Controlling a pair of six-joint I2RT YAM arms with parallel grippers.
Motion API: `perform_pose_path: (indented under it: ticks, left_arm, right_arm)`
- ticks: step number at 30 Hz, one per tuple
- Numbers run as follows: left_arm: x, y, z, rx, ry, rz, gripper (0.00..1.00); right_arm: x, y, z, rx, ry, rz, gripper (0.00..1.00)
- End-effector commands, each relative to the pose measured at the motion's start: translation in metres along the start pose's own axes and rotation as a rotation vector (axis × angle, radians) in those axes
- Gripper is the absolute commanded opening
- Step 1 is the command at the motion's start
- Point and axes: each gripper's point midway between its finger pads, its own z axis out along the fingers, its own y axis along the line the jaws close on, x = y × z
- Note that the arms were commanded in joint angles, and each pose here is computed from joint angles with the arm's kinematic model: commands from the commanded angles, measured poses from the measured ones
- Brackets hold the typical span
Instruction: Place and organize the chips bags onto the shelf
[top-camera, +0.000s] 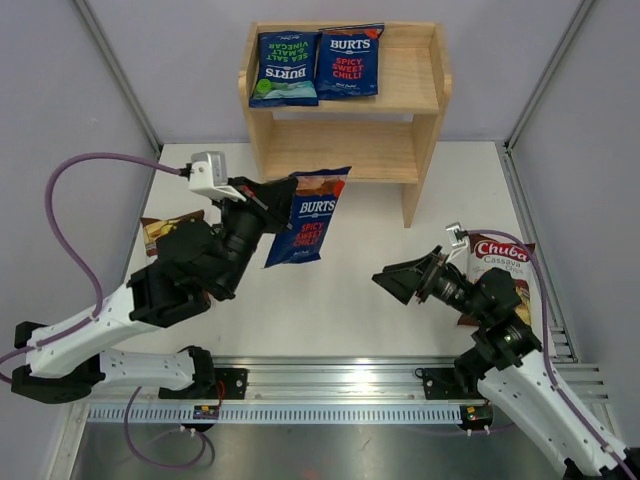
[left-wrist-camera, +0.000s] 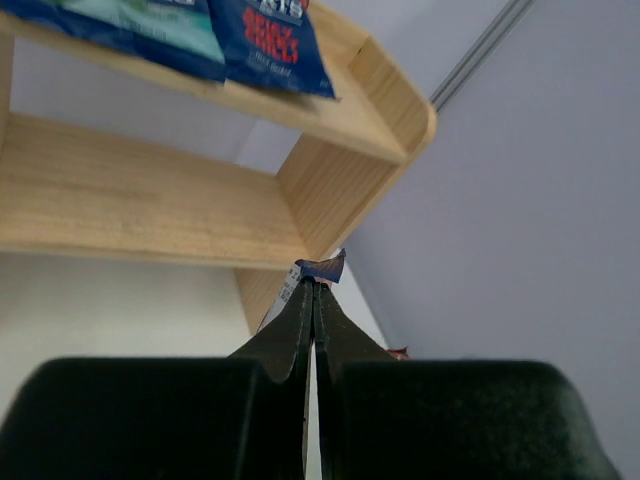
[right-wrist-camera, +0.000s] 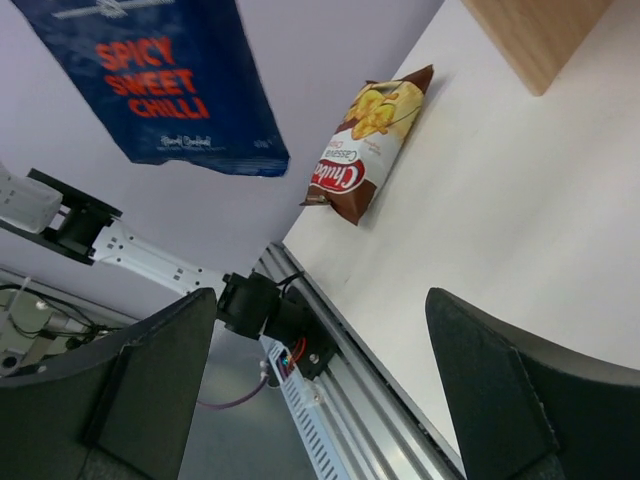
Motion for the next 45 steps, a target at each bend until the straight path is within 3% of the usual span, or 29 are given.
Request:
perform_pose_path:
  ticks: [1,9,15,26,29,32,33,34,37,42,43,44,45]
  left_arm:
    - [-0.049,-0.015,-0.005,0.042,-0.097,-0.056,0.00]
    - [-0.082,-0.051,-0.014,0.198,-0.132,-0.190,0.00]
    - [-0.073,-0.065,-0.014,0.261,-0.102,-0.226,0.00]
    - [-0.065,-0.086,-0.028,0.394,-0.048,-0.332,0.00]
    - [-0.060,-0.083,-0.029,0.393,-0.043,-0.343,0.00]
    - [-0.057,-0.079,-0.029,0.381,-0.042,-0.349,0.00]
    - [-0.057,-0.078,-0.029,0.378,-0.041,-0.351,0.00]
    - [-0.053,-0.076,-0.029,0.371,-0.038,-0.346,0.00]
    - [-0.050,-0.066,-0.025,0.321,-0.044,-0.335,0.00]
    - [-0.053,-0.050,-0.021,0.224,-0.025,-0.197,0.00]
    - [-0.049,-0.048,-0.021,0.228,-0.001,-0.130,0.00]
    - [-0.057,-0.047,-0.021,0.226,-0.006,-0.106,0.01]
    - [-0.058,-0.043,-0.021,0.217,-0.003,-0.063,0.08]
  right_arm:
    - [-0.030,0.065,0.009,-0.339,-0.085,-0.053,0.93]
    - [-0.034,0.084,0.049,-0.477,-0.133,-0.067,0.95]
    - [-0.029,0.101,0.089,-0.473,-0.166,-0.152,0.96]
    - [-0.043,0.118,0.107,-0.570,-0.245,-0.234,0.94]
    - [-0.048,0.127,0.100,-0.609,-0.269,-0.253,0.86]
    - [-0.048,0.132,0.096,-0.631,-0.269,-0.277,0.70]
    - [-0.048,0.135,0.094,-0.639,-0.269,-0.276,0.63]
    - [-0.047,0.136,0.092,-0.643,-0.261,-0.280,0.50]
    - [-0.040,0.137,0.087,-0.644,-0.213,-0.280,0.30]
    - [-0.034,0.130,0.068,-0.546,-0.131,-0.284,0.10]
    - [-0.019,0.114,0.069,-0.474,-0.045,-0.282,0.09]
    - [-0.023,0.123,0.056,-0.482,-0.045,-0.295,0.08]
    - [-0.020,0.122,0.049,-0.468,-0.022,-0.296,0.07]
